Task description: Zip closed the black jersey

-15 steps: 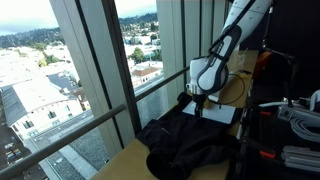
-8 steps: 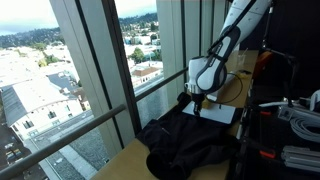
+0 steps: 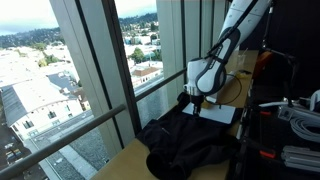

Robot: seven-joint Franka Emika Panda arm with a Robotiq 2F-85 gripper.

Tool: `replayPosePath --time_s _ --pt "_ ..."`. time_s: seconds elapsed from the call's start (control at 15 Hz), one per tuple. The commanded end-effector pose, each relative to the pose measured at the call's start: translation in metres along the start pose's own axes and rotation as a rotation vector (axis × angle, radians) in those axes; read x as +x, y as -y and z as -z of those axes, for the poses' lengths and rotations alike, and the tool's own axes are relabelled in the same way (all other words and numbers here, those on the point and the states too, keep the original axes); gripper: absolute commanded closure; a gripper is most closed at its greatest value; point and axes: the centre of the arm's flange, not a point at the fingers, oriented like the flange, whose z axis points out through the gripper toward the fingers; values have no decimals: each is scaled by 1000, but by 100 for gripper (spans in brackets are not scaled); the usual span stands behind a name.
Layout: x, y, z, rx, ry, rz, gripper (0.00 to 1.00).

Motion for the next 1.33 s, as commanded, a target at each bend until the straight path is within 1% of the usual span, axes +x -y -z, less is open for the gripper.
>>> replayPosePath --time_s 0.0,0.4,0.73,1.27 --pt "12 14 5 -22 0 6 98" --pt "36 50 9 -30 -9 43 98" --pt "51 85 4 -40 8 86 98" --pt "59 136 -11 -56 31 153 98"
